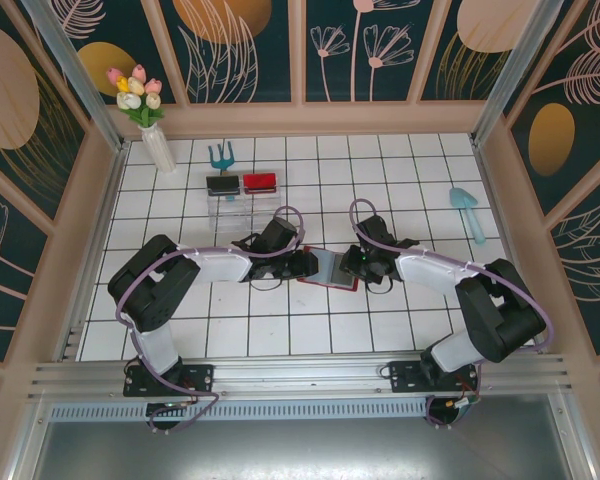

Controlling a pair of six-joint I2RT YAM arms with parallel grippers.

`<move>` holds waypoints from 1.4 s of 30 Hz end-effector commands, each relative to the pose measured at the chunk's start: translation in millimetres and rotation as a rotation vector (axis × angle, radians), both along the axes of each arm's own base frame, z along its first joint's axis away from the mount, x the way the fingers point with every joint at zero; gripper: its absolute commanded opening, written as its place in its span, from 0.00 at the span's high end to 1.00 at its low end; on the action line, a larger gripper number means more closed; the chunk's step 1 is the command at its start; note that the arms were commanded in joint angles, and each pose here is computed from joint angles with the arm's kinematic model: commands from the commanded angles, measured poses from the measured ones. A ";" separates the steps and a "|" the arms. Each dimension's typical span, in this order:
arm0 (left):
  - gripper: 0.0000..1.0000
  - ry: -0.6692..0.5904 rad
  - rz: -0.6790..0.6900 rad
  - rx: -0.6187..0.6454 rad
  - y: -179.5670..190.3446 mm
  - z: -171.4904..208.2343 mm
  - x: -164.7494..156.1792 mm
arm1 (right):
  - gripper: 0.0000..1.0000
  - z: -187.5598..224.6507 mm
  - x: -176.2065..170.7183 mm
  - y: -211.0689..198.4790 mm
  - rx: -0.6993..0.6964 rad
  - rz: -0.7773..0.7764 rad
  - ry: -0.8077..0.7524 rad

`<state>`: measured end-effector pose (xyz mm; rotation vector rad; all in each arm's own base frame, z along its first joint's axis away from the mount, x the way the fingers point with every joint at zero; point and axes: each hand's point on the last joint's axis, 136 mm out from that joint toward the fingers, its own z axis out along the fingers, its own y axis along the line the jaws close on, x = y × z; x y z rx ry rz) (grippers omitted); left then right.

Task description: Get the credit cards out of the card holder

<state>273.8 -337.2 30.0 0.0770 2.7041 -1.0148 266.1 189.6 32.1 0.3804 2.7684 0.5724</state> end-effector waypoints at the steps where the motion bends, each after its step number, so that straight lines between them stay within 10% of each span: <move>1: 0.60 0.026 -0.002 0.011 1.5 -9.7 -5.8 | 0.67 -8.5 -5.3 -12.5 -0.056 -0.012 0.021; 32: 0.60 0.033 -0.012 -0.001 -2.8 -10.6 -8.4 | 0.62 6.7 -0.6 30.8 0.195 0.048 -0.008; 42: 0.60 0.031 -0.012 0.000 -3.4 -10.5 -8.5 | 0.61 -12.3 -10.7 -2.3 0.011 0.001 0.041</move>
